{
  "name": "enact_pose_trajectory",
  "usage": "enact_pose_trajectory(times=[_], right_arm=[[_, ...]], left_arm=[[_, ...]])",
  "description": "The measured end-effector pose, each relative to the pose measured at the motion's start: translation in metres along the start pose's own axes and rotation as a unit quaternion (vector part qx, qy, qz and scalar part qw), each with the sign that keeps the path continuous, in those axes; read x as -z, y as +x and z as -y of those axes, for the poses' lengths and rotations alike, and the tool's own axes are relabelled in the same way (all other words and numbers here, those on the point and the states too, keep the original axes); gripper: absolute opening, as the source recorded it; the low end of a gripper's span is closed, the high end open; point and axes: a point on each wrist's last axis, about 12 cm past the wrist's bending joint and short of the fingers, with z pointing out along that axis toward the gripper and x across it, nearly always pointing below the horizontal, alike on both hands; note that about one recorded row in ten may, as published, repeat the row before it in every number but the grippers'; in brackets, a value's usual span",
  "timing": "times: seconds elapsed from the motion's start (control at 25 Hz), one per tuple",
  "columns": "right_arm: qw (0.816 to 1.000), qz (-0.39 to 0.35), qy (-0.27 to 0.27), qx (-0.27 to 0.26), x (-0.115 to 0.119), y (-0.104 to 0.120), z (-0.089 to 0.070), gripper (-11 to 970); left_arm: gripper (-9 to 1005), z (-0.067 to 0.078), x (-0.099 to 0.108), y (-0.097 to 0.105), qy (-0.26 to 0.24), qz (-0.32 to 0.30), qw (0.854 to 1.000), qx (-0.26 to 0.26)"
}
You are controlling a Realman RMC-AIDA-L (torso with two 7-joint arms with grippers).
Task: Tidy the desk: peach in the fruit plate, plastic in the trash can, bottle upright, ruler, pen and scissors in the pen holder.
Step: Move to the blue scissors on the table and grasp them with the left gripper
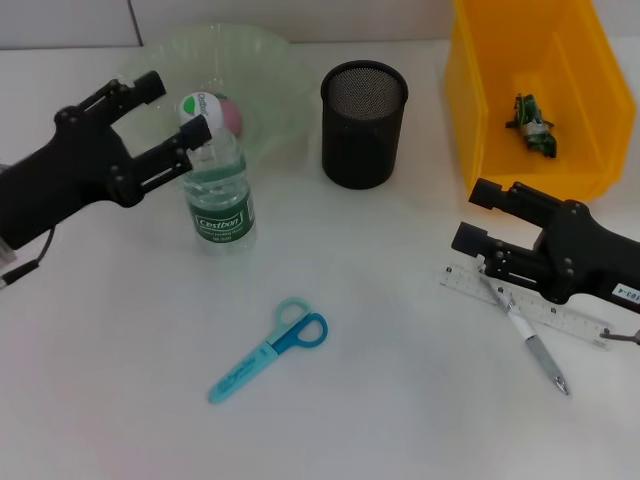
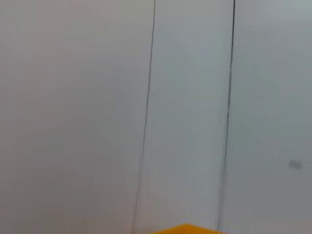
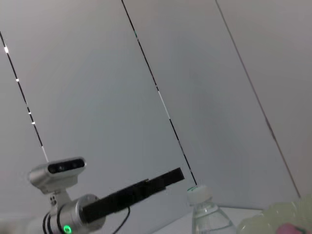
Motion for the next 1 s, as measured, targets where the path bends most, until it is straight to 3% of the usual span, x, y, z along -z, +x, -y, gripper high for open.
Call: enact_pose_trajectory(times=[0.24,0.32,0.4,0.44,0.48,0.52,0.56,0.76,0.8,0.84,0.92,1.0], right_arm=[[0.999,-0.035,-0.033,-0.002,0.012,-0.001,-0.005,765],[0.995,-0.065,-0.069,-0.007,0.02,-0.004,-0.009,765],[0.99,-0.095,-0.099,-0.01,0.033,-0.007,-0.016,765],[0.99,-0.095,-0.099,-0.01,0.033,-0.007,-0.016,765],[0.989,-0.102,-0.102,-0.007,0.038,-0.007,-0.017,765],[0.989,-0.108,-0.101,-0.003,0.042,-0.008,-0.019,765],[0.989,-0.112,-0.098,0.0,0.046,-0.007,-0.02,765],[0.988,-0.129,-0.084,0.006,0.054,-0.006,-0.02,765],[0.988,-0.131,-0.082,0.006,0.054,-0.005,-0.019,765],[0.988,-0.135,-0.079,0.006,0.054,-0.004,-0.018,766],[0.986,-0.148,-0.071,0.006,0.055,-0.002,-0.016,766],[0.985,-0.163,-0.058,0.007,0.057,0.002,-0.014,766]], left_arm=[[771,-0.007,0.022,-0.025,0.059,-0.042,0.995,0.062],[771,-0.008,0.031,-0.045,0.111,-0.096,0.985,0.086],[771,-0.008,0.032,-0.055,0.13,-0.127,0.979,0.093],[770,-0.008,0.032,-0.055,0.13,-0.127,0.979,0.093],[770,-0.008,0.03,-0.07,0.146,-0.186,0.967,0.1],[770,-0.008,0.03,-0.07,0.146,-0.186,0.967,0.1],[770,-0.006,0.024,-0.08,0.151,-0.228,0.957,0.095],[769,-0.006,0.024,-0.08,0.151,-0.228,0.957,0.095],[769,0.007,-0.018,-0.094,0.142,-0.358,0.919,0.088],[769,0.01,-0.039,-0.097,0.129,-0.404,0.902,0.085],[769,0.01,-0.039,-0.097,0.129,-0.404,0.902,0.085],[768,0.019,-0.071,-0.088,0.112,-0.473,0.87,0.082]])
